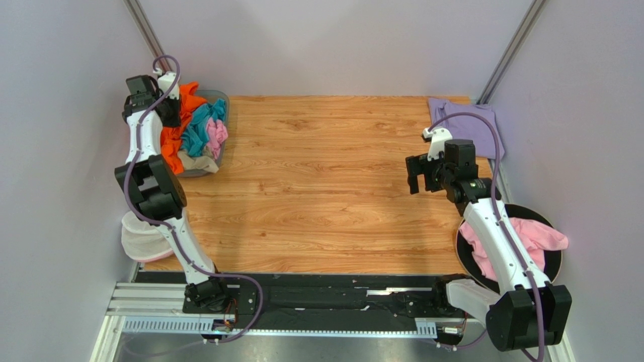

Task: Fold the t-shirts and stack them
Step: Grab the tshirt from the pile

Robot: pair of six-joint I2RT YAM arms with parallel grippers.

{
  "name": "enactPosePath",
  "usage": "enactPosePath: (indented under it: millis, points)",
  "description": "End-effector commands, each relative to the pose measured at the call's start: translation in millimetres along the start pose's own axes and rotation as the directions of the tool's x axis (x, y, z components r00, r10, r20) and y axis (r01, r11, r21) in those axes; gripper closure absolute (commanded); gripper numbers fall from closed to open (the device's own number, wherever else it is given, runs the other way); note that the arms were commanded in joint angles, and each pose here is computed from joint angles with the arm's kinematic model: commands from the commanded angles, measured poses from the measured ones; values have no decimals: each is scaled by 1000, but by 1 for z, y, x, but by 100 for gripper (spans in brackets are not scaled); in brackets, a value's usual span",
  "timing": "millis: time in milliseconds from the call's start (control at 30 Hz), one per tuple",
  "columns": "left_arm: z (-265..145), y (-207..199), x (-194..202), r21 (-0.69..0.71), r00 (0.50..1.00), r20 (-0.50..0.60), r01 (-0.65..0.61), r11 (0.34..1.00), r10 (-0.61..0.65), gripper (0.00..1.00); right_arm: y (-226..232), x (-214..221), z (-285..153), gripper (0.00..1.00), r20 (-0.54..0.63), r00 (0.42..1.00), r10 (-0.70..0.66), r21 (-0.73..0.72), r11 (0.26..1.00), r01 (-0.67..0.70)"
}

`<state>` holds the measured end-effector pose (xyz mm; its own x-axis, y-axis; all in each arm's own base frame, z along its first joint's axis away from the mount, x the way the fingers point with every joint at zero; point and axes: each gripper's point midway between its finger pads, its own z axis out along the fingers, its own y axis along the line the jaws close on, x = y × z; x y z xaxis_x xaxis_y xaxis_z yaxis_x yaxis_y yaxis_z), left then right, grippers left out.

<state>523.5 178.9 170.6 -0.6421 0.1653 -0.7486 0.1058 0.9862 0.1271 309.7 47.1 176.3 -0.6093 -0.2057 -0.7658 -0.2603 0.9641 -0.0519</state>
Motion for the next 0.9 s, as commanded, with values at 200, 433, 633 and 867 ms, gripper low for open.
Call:
enactPosePath:
  millis: [200, 433, 633, 867]
  points:
    - [-10, 9, -13, -24, 1000, 29, 1, 1000, 0, 73, 0, -22, -5, 0, 59, 998, -6, 0, 1000, 6]
    - [0, 23, -13, -50, 1000, 18, 10, 999, -10, 60, -1, -22, -5, 0, 58, 998, -7, 3, 1000, 7]
    - [13, 31, 3, -66, 1000, -24, 2, 998, -4, 58, -2, -22, -4, 0, 58, 998, -7, 6, 1000, 7]
    - [19, 34, 19, -67, 999, -46, 10, 998, -13, 53, -2, -21, -4, 0, 53, 999, -7, 7, 1000, 7]
